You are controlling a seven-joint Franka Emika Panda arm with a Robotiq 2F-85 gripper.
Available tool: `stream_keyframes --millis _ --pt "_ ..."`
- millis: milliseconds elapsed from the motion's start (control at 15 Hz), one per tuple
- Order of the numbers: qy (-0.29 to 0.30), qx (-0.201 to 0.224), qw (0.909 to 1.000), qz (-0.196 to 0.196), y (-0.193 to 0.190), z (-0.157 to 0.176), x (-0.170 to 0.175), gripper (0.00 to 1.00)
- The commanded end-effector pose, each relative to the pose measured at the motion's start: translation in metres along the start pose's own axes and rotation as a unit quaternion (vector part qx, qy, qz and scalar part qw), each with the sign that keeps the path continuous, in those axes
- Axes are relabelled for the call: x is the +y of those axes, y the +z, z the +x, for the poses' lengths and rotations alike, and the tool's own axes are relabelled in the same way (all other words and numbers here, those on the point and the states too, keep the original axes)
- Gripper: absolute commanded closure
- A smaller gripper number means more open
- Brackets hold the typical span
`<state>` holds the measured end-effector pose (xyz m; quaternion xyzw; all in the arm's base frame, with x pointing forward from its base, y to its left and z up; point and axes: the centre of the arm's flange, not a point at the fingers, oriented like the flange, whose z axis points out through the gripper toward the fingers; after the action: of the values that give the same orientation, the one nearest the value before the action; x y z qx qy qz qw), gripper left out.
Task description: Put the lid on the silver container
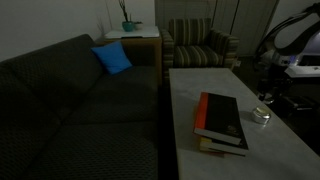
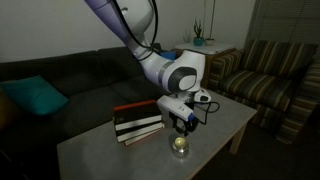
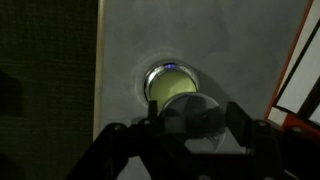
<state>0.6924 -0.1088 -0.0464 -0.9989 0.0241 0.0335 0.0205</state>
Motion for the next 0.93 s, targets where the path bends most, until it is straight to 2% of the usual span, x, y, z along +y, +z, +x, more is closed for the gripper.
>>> stream_keyframes --millis 0,133,267,467,667,733,867 --pt "0.020 0.019 0.9995 -0.018 -0.034 -0.070 -0.016 0.56" --pt "0.034 0.030 0.9985 -0.031 -0.035 -0.081 -0.022 0.56" --pt "0.051 0.055 0.9951 -0.064 -0.034 -0.094 -0.028 0.56" --pt "0.064 0.108 0.9840 -0.127 -0.030 -0.117 -0.031 0.56" --pt "0.052 0.139 0.9761 -0.159 -0.024 -0.133 -0.024 0.56" --pt "0.057 0.132 0.9798 -0.139 -0.010 -0.088 -0.017 0.31" --pt "0.052 0.138 0.9769 -0.155 -0.008 -0.106 -0.018 0.31"
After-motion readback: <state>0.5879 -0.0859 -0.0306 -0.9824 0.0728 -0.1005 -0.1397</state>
